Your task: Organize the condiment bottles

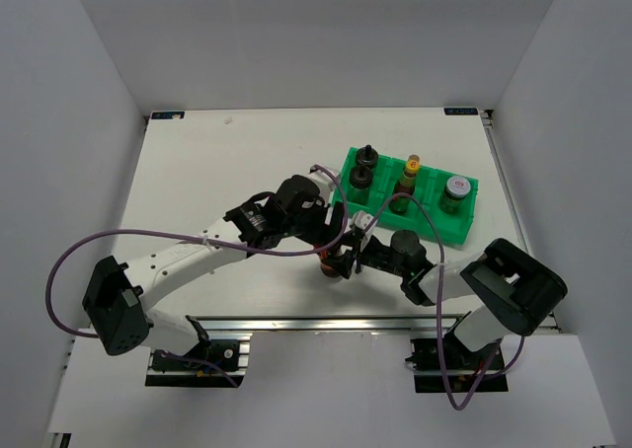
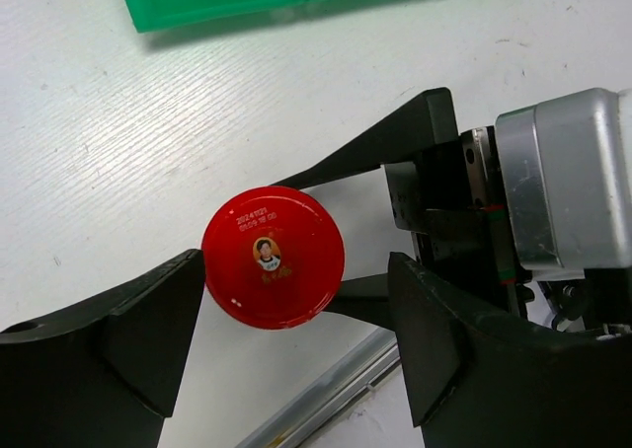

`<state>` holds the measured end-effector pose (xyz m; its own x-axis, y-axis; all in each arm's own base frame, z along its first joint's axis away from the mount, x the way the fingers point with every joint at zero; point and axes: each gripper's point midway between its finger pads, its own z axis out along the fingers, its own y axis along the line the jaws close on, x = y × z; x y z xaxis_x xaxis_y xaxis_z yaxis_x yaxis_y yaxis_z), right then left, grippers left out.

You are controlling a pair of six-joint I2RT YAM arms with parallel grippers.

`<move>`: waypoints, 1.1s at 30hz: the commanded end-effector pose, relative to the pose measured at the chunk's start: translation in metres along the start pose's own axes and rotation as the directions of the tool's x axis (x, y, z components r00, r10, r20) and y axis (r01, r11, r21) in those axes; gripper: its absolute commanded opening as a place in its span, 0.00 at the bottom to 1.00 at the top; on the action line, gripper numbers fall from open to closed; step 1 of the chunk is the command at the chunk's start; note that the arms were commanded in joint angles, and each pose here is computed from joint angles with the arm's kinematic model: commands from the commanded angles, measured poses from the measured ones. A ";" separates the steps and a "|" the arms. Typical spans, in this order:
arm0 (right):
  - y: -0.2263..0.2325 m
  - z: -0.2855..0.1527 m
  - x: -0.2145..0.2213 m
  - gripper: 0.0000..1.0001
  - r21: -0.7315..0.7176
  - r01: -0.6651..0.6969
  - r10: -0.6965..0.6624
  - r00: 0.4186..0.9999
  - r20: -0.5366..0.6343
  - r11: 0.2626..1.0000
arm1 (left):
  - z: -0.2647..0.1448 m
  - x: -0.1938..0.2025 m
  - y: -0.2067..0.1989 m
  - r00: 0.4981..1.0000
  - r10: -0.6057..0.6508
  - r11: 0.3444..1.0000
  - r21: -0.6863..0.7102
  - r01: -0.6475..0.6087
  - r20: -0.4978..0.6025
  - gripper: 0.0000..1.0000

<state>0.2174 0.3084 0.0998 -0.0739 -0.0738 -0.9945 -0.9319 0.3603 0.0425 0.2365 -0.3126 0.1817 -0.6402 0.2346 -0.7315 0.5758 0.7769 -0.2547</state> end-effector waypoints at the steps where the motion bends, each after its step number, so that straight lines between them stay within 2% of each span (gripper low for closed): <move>1: -0.010 -0.003 -0.048 0.00 0.070 0.071 -0.081 0.984 0.159 0.995 | -0.025 -0.030 -0.009 0.994 -0.015 1.000 0.019 0.013 0.106 0.85; 2: -0.011 -0.007 -0.058 0.00 0.085 0.079 -0.094 0.978 0.184 0.993 | -0.028 -0.036 -0.005 0.991 -0.023 1.000 -0.008 0.025 0.129 0.98; 5: -0.022 -0.015 -0.078 0.00 0.166 0.079 -0.116 0.966 0.231 0.983 | -0.049 -0.058 0.005 0.972 -0.057 0.995 -0.064 0.073 0.226 0.98; 11: -0.049 -0.039 -0.097 0.00 0.308 0.055 -0.138 0.957 0.254 0.950 | -0.085 -0.081 0.029 0.923 -0.117 0.968 -0.165 0.188 0.367 0.98; 14: -0.073 -0.055 -0.091 0.00 0.404 0.030 -0.127 0.968 0.217 0.914 | -0.089 -0.083 0.039 0.906 -0.126 0.954 -0.199 0.222 0.405 0.98; 17: -0.103 -0.086 -0.104 0.00 0.539 0.003 -0.146 0.964 0.222 0.842 | -0.090 -0.079 0.046 0.899 -0.132 0.943 -0.227 0.243 0.417 0.98; 21: -0.151 -0.143 -0.115 0.00 0.730 -0.051 -0.156 0.965 0.213 0.682 | -0.086 -0.072 0.057 0.902 -0.125 0.925 -0.280 0.257 0.414 0.98; 25: -0.167 -0.180 -0.127 0.00 0.817 -0.072 -0.184 0.960 0.213 0.572 | -0.084 -0.070 0.063 0.901 -0.119 0.916 -0.304 0.262 0.418 0.98; 30: -0.197 -0.221 -0.112 0.00 0.912 -0.074 -0.173 0.973 0.155 0.404 | -0.081 -0.073 0.070 0.894 -0.116 0.907 -0.320 0.272 0.433 0.98; 33: -0.211 -0.235 -0.106 0.00 0.928 -0.084 -0.167 0.974 0.153 0.363 | -0.077 -0.076 0.081 0.894 -0.123 0.896 -0.340 0.287 0.430 0.98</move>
<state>0.3232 0.0457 0.1533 -0.0723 -0.0183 -0.9972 -0.0997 0.9950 -0.0110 0.2805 -0.2311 0.2619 -0.4458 -0.1099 -0.8883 0.2023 0.9544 -0.2197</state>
